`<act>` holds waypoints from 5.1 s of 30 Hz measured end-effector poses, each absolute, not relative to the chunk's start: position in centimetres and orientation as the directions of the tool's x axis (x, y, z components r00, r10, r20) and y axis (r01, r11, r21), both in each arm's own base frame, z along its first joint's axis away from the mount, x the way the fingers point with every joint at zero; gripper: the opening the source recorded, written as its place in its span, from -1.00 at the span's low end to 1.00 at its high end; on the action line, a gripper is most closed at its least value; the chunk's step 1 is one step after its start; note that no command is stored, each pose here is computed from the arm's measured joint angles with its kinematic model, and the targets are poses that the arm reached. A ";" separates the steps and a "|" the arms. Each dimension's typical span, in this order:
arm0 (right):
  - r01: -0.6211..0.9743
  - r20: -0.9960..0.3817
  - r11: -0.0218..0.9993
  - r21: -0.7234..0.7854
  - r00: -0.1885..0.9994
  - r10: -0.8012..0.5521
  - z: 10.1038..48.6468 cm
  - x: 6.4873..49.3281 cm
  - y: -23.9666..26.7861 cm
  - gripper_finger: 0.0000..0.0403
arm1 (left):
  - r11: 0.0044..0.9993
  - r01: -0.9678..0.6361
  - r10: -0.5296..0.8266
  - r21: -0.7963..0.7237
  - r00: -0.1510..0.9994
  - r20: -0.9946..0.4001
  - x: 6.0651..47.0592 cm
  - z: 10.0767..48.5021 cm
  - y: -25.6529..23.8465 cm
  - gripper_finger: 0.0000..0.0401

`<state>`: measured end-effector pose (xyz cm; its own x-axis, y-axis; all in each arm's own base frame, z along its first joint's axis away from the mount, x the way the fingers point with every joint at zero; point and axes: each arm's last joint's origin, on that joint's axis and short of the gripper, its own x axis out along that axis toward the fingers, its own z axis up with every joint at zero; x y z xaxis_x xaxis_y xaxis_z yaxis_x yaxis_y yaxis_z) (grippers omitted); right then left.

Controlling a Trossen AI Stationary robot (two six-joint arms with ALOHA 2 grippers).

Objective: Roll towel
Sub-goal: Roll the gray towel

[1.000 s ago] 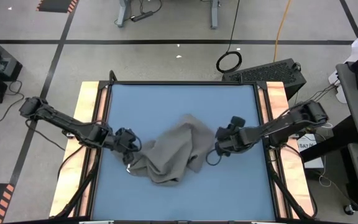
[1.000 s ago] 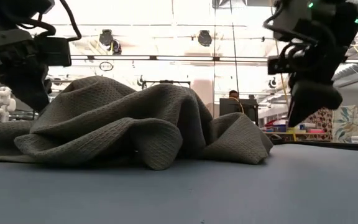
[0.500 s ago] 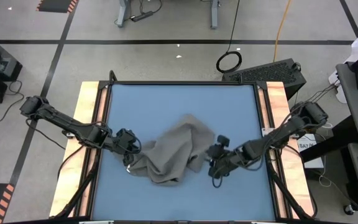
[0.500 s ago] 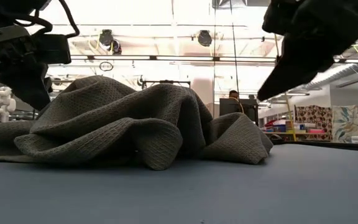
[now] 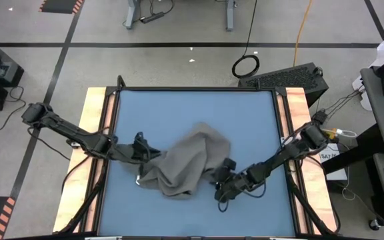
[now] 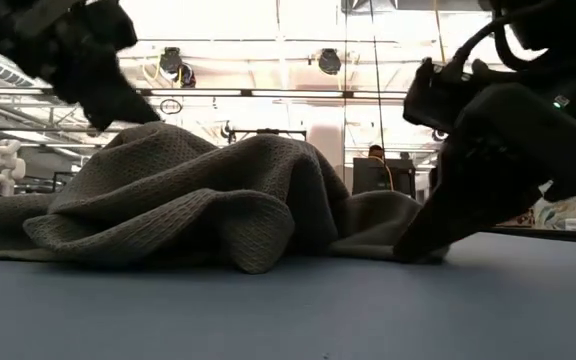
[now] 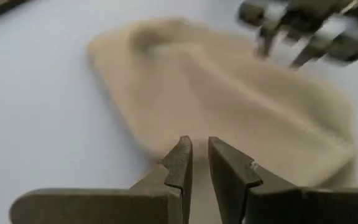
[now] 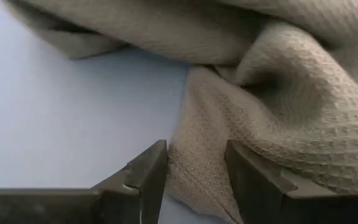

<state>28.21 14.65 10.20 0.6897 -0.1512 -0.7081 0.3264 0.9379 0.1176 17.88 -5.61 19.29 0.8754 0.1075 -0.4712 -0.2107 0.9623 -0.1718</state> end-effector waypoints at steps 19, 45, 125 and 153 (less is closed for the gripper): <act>0.416 -0.928 0.907 0.066 0.359 -0.097 12.7 20.7 16.7 -0.21 | 0.985 -0.171 0.146 0.030 0.722 -0.677 20.2 11.7 -8.9 -0.71; 0.408 -0.922 0.874 0.263 0.374 0.103 16.4 17.6 20.8 -0.21 | 0.985 -0.170 0.147 -0.025 0.913 -0.380 22.2 18.2 -8.1 -0.71; 0.249 -0.518 0.903 -0.349 0.752 -0.408 23.8 32.4 15.5 -1.00 | 0.998 -0.062 0.063 0.017 0.995 -0.082 34.0 15.9 -11.1 0.02; 0.264 -0.646 0.927 -0.268 0.664 -0.376 20.2 22.7 20.4 -0.05 | 0.959 0.285 -0.283 0.010 0.956 -0.075 32.7 19.8 -11.9 -0.98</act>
